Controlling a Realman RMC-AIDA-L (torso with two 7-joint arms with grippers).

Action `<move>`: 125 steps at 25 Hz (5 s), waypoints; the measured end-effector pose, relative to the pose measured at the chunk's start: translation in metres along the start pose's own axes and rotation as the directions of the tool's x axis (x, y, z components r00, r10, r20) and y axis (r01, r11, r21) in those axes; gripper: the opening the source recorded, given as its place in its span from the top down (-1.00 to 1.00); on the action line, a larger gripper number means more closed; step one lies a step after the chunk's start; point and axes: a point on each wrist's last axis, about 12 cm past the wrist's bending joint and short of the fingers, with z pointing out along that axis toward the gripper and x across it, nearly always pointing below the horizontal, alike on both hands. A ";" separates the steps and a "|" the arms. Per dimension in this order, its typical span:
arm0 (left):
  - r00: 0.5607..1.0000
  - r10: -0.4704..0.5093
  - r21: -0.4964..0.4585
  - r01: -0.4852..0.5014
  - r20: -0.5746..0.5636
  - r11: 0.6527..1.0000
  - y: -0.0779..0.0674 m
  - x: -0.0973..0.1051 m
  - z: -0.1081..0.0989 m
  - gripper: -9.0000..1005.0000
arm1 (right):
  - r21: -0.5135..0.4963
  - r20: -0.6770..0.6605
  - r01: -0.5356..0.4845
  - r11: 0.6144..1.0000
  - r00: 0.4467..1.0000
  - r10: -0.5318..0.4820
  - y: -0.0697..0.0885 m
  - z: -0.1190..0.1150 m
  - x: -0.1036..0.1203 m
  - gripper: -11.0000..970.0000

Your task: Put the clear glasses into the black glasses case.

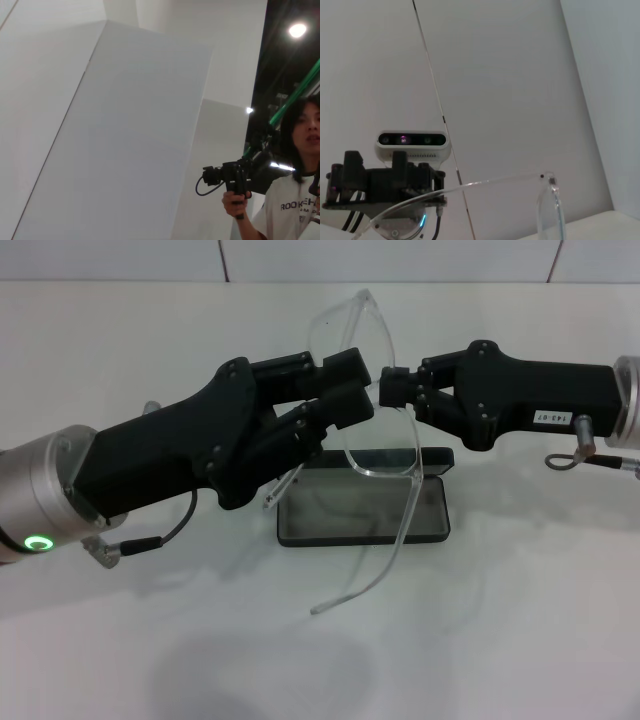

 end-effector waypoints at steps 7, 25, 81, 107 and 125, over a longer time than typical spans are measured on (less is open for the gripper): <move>1.000 -0.010 -0.006 0.010 0.003 1.000 0.000 0.003 0.000 0.45 | -0.013 -0.014 -0.004 1.000 1.000 0.003 0.002 0.002 0.003 0.86; 1.000 -0.024 -0.035 0.024 -0.013 0.999 0.003 0.007 0.000 0.49 | -0.104 -0.049 -0.001 0.995 0.999 -0.004 0.012 0.010 0.005 0.86; 0.995 0.095 -0.042 -0.094 0.018 0.995 -0.008 -0.007 -0.027 0.78 | -0.093 0.103 0.019 0.995 0.995 -0.009 0.019 -0.021 -0.004 0.87; 0.992 0.092 0.290 -0.063 -0.087 0.955 -0.012 0.017 0.039 0.78 | 0.051 0.596 0.160 0.986 0.787 -0.159 0.019 -0.056 -0.033 0.87; 0.993 0.102 0.153 -0.109 0.055 0.982 -0.008 0.009 0.028 0.78 | -0.014 0.409 0.133 0.991 0.905 -0.116 0.012 -0.020 -0.019 0.87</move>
